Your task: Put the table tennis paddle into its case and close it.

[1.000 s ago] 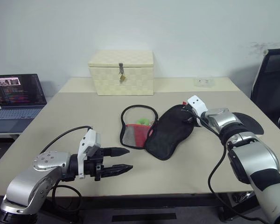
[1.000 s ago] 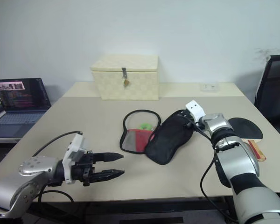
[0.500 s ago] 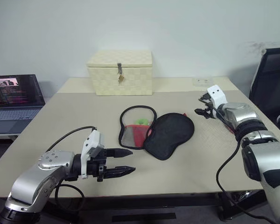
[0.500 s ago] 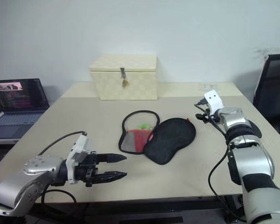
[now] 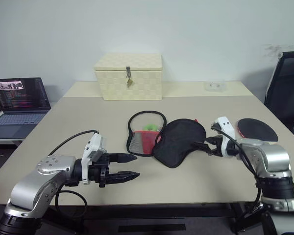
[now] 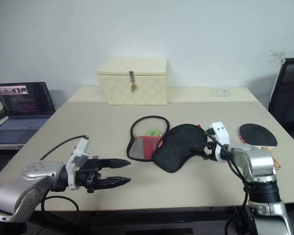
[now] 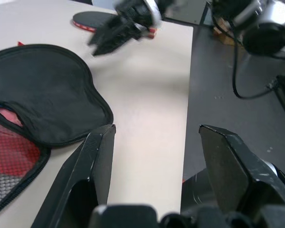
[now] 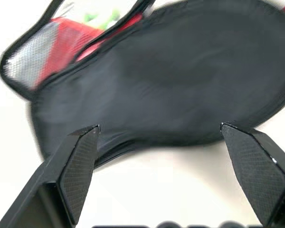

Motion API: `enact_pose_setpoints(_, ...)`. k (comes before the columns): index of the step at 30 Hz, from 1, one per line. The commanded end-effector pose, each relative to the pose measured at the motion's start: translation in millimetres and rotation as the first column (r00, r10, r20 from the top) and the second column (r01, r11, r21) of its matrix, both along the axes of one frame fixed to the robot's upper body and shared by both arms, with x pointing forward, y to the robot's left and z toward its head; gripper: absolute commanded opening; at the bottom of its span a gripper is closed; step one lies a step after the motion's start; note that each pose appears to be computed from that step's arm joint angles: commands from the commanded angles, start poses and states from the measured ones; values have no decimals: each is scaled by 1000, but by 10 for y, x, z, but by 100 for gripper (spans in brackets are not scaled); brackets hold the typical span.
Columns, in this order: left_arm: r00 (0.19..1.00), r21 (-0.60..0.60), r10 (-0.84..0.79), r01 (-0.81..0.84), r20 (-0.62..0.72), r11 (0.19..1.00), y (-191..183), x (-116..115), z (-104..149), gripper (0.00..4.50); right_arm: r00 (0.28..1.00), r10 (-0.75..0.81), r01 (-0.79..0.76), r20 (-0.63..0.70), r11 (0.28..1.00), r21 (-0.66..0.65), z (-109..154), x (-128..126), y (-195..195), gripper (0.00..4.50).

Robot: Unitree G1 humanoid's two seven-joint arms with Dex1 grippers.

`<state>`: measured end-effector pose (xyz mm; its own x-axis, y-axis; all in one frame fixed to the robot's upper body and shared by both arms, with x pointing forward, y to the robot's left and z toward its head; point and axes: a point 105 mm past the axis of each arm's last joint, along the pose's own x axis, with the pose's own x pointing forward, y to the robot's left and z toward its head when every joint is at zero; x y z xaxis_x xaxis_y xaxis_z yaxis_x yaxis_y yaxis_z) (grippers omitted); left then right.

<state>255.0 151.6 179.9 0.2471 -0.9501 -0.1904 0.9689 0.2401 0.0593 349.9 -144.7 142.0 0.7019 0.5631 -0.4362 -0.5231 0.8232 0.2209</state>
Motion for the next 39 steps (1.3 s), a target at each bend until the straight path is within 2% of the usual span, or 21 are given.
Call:
enact_pose_setpoints(1, 999, -8, -7, 8, 42, 1000, 14, -35, 97, 304, 1000, -14, 13, 8, 999, 34, 24, -107, 103, 446)
enact_pose_setpoints(4, 999, -9, -7, 7, 41, 1000, 13, -36, 97, 304, 1000, -27, 28, -10, 999, 42, -63, -129, 176, 446)
enact_pose_setpoints(8, 999, -6, -3, 3, 44, 1000, 27, -16, 100, 304, 996, -90, 91, -12, 996, 27, -235, 29, 217, 446)
enact_pose_setpoints(14, 999, -7, -1, 2, 49, 1000, 14, -13, 98, 304, 997, -72, 72, 9, 996, 58, -241, 135, 420, 446)
enact_pose_setpoints(23, 999, -14, 7, -6, 53, 1000, 4, -10, 98, 304, 1000, -22, 20, 18, 989, 146, -176, 154, 806, 446)
enact_pose_setpoints(27, 998, -16, 10, -9, 56, 1000, 0, -12, 99, 304, 1000, -23, 23, -4, 985, 172, -176, 141, 816, 358)
enact_pose_setpoints(30, 998, -22, 15, -14, 61, 1000, -2, -9, 112, 304, 1000, -7, 12, -25, 985, 173, -187, 116, 742, 248)
enact_pose_setpoints(37, 997, -29, 28, -26, 74, 999, -4, 9, 141, 304, 999, 1, 3, -41, 995, 95, -132, 205, 297, 4)
enact_pose_setpoints(39, 996, -31, 33, -31, 77, 999, -2, 12, 147, 304, 999, 14, -11, -44, 998, 57, -96, 243, 145, 4)
